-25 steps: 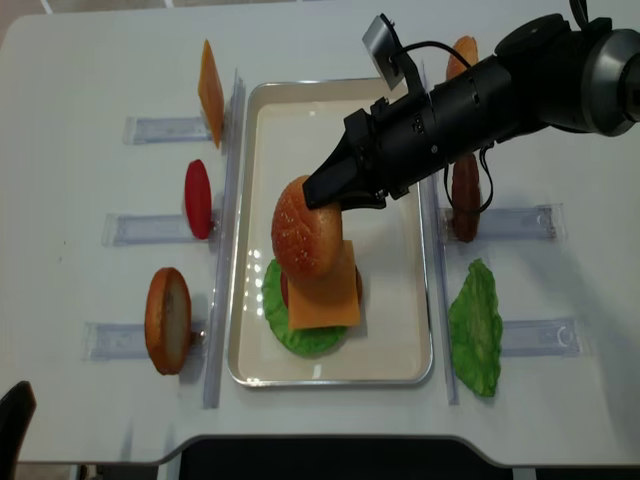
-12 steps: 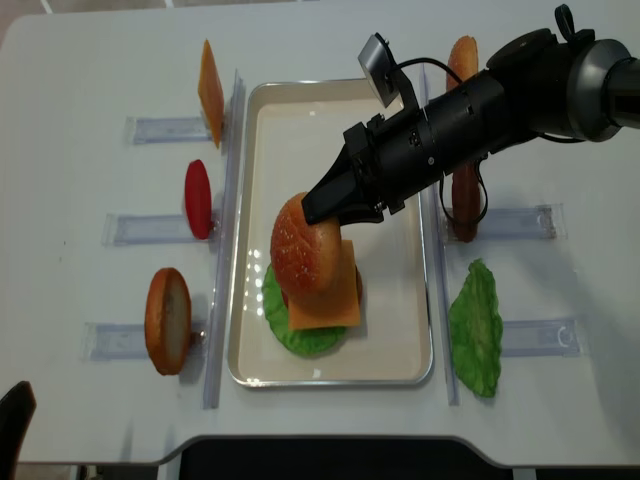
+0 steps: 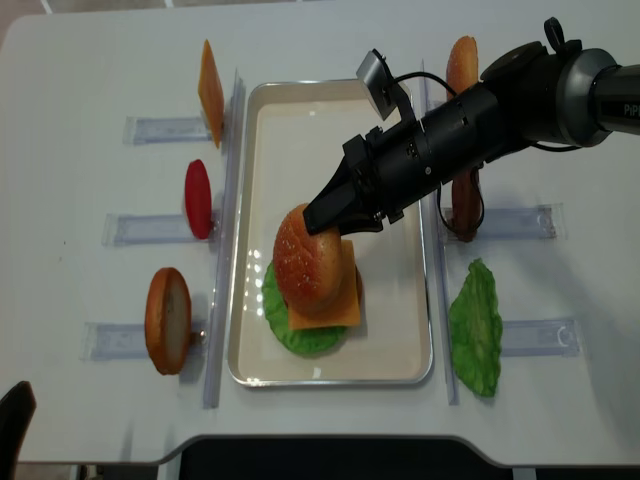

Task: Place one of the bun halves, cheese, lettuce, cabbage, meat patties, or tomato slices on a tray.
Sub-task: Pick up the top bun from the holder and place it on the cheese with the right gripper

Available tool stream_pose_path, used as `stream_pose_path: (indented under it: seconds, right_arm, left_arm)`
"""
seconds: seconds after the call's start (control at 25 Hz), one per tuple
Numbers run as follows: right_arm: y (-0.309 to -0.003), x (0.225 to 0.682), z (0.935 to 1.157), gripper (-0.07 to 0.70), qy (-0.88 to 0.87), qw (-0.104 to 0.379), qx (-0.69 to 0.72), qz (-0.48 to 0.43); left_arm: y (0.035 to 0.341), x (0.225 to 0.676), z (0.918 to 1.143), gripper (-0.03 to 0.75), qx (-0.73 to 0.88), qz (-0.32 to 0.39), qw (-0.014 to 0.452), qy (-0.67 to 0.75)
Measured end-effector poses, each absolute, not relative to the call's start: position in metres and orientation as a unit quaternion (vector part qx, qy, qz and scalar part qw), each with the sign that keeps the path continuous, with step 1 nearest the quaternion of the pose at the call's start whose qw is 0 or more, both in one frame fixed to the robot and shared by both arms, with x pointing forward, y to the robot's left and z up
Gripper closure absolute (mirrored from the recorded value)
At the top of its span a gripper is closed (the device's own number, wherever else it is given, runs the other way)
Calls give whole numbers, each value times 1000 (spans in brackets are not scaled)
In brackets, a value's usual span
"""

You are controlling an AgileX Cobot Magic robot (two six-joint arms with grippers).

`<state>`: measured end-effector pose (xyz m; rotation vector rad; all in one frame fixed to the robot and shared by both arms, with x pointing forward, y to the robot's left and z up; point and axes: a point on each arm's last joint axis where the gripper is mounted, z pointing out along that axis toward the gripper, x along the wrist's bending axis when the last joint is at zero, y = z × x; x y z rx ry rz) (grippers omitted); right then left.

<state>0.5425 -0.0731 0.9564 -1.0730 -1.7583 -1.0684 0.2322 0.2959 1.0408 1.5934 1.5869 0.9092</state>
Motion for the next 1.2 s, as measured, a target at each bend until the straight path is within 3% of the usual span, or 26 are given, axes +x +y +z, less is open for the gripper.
stream_pose_path:
  seconds: [0.96,1.2]
  right_arm:
    - [-73,543,955,437,-699,395,-423,-420]
    - [-73,544,945,437,-694,406,-431,-410]
  left_arm:
    - [296,232,1041,283,615,351,350,613]
    - [296,232,1041,283,615,351,350,613]
